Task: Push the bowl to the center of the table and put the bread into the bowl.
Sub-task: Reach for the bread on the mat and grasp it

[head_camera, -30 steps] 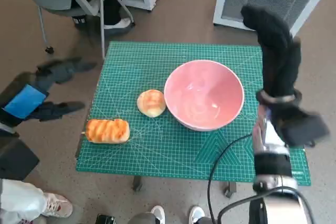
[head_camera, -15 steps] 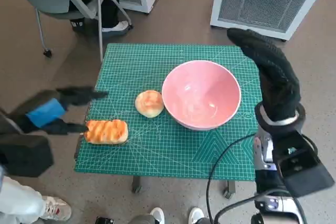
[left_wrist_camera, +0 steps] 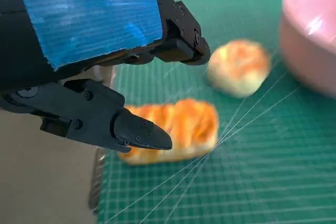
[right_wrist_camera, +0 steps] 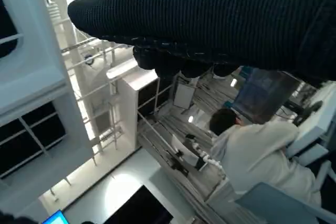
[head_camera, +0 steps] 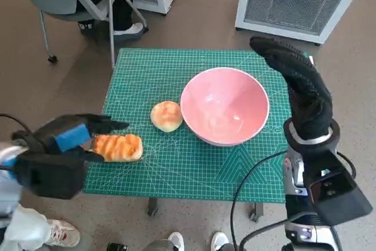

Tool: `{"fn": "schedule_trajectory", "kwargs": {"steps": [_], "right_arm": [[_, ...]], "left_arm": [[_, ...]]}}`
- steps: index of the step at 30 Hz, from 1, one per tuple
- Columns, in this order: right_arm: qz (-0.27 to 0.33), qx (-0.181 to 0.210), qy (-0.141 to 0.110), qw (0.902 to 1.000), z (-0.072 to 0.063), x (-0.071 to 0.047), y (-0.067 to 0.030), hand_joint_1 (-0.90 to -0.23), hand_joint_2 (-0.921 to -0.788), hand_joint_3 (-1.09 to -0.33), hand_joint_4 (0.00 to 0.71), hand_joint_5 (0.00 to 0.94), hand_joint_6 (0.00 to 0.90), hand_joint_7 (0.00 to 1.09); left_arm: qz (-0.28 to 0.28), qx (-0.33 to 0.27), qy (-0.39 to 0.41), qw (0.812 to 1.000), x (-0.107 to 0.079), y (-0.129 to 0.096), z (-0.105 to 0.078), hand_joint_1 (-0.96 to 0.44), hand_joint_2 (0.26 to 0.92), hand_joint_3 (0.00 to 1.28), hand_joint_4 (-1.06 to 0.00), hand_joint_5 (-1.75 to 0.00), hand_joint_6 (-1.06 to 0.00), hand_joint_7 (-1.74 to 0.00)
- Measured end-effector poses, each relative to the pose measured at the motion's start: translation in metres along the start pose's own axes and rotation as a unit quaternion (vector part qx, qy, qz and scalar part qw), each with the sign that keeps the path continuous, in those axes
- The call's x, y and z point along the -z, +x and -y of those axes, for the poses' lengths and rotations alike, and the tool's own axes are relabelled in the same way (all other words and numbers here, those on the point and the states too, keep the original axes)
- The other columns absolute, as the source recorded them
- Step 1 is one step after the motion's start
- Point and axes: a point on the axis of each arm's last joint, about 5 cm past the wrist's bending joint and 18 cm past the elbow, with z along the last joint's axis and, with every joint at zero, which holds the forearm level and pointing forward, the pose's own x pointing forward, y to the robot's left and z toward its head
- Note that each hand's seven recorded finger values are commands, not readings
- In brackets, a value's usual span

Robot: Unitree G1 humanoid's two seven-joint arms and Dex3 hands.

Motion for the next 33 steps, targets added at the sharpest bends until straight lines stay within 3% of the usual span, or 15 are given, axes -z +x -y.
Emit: {"fn": "schedule_trajectory", "kwargs": {"steps": [17, 22, 25, 28, 31, 33], "right_arm": [[-0.005, 0.005, -0.007, 1.0000, -0.001, -0.001, -0.0001, -0.567, -0.921, -0.708, 0.308, 0.014, -0.001, 0.75], [-0.007, 0.004, -0.011, 0.9999, -0.001, -0.001, -0.0002, -0.562, -0.921, -0.709, 0.309, 0.014, -0.001, 0.75], [-0.007, 0.006, -0.011, 0.9999, -0.001, -0.002, -0.0009, -0.557, -0.921, -0.712, 0.309, 0.014, -0.001, 0.75], [-0.010, 0.007, -0.011, 0.9999, -0.001, -0.002, -0.0020, -0.554, -0.921, -0.713, 0.308, 0.014, -0.001, 0.75], [-0.014, 0.008, -0.011, 0.9998, -0.001, -0.002, -0.0030, -0.551, -0.921, -0.714, 0.308, 0.013, -0.001, 0.75], [-0.015, 0.010, -0.011, 0.9998, -0.001, -0.001, -0.0036, -0.550, -0.921, -0.714, 0.308, 0.013, -0.001, 0.75]], "left_arm": [[-0.040, 0.017, -0.039, 0.998, -0.001, 0.025, 0.030, -0.27, 0.920, 0.03, -0.41, -0.02, -0.47, -0.01], [-0.049, 0.000, -0.041, 0.998, 0.001, 0.029, 0.034, -0.16, 0.921, 0.08, -0.68, -0.05, -0.63, -0.04], [-0.051, -0.009, -0.040, 0.998, 0.001, 0.030, 0.035, -0.08, 0.921, 0.11, -0.88, -0.09, -0.78, -0.08], [-0.047, -0.018, -0.039, 0.998, 0.002, 0.030, 0.033, -0.03, 0.921, 0.14, -0.72, -0.92, -0.60, -0.82], [-0.042, -0.025, -0.042, 0.998, 0.002, 0.029, 0.031, -0.01, 0.921, 0.15, -0.66, -1.19, -0.55, -1.05], [-0.039, -0.032, -0.046, 0.998, 0.002, 0.028, 0.028, 0.00, 0.921, 0.15, -0.64, -1.26, -0.54, -1.10]]}}
